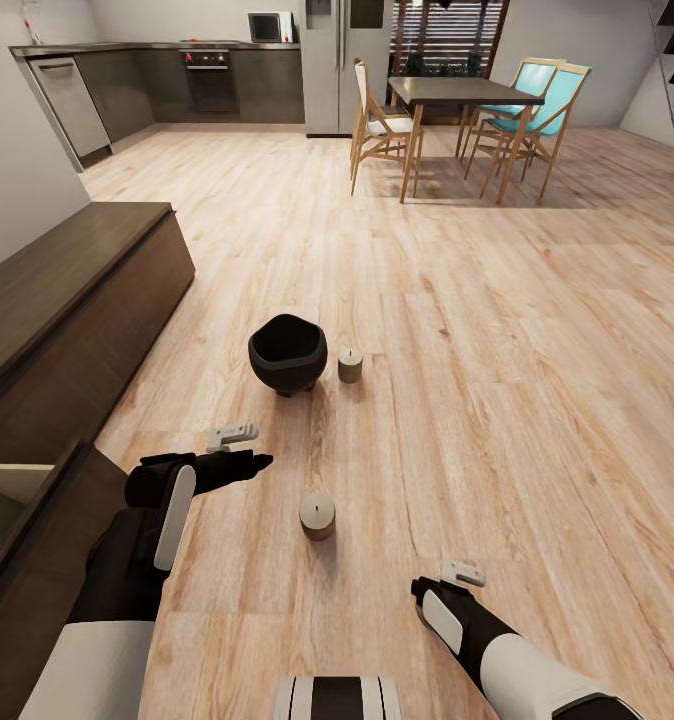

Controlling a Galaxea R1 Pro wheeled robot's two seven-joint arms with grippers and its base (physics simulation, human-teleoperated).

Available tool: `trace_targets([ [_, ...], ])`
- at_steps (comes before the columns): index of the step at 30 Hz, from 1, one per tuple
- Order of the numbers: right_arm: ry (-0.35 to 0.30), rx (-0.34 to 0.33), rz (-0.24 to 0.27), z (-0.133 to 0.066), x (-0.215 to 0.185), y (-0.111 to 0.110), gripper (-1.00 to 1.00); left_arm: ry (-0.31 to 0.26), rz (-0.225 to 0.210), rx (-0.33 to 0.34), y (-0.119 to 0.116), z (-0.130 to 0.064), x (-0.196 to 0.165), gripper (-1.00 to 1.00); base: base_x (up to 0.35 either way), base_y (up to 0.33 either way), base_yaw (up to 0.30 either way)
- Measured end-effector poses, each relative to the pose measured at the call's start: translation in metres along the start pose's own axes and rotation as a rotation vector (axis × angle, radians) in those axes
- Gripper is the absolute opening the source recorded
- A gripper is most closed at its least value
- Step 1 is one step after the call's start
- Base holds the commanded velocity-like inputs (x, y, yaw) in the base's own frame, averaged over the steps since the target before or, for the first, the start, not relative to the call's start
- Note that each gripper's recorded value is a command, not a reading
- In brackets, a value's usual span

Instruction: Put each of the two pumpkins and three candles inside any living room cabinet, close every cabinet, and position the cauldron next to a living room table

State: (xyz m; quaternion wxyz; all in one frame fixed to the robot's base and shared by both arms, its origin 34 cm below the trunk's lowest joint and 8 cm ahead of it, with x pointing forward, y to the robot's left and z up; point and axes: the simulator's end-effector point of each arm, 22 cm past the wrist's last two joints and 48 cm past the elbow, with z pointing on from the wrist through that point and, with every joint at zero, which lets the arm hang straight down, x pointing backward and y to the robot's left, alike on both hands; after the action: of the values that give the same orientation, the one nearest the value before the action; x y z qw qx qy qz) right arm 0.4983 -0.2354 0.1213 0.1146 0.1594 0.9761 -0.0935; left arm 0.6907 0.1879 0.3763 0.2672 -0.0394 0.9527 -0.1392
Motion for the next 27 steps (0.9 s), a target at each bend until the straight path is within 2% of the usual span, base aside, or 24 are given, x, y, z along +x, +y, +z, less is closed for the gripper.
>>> trace_targets([
  [6,0.012,0.004,0.000,0.0043,0.0058,-0.0011,1.00,0.012,-0.003,-0.002,0.0022,0.0056,0.0052,1.00,0.000,0.000,0.000],
  [7,0.010,0.008,-0.015,0.0055,0.0060,-0.0019,1.00,0.016,-0.004,-0.002,0.0029,0.0073,0.0069,1.00,0.000,0.000,0.000],
  [27,0.010,0.009,-0.012,0.0056,0.0056,-0.0023,1.00,0.013,-0.004,-0.002,0.0026,0.0067,0.0057,1.00,0.000,0.000,0.000],
])
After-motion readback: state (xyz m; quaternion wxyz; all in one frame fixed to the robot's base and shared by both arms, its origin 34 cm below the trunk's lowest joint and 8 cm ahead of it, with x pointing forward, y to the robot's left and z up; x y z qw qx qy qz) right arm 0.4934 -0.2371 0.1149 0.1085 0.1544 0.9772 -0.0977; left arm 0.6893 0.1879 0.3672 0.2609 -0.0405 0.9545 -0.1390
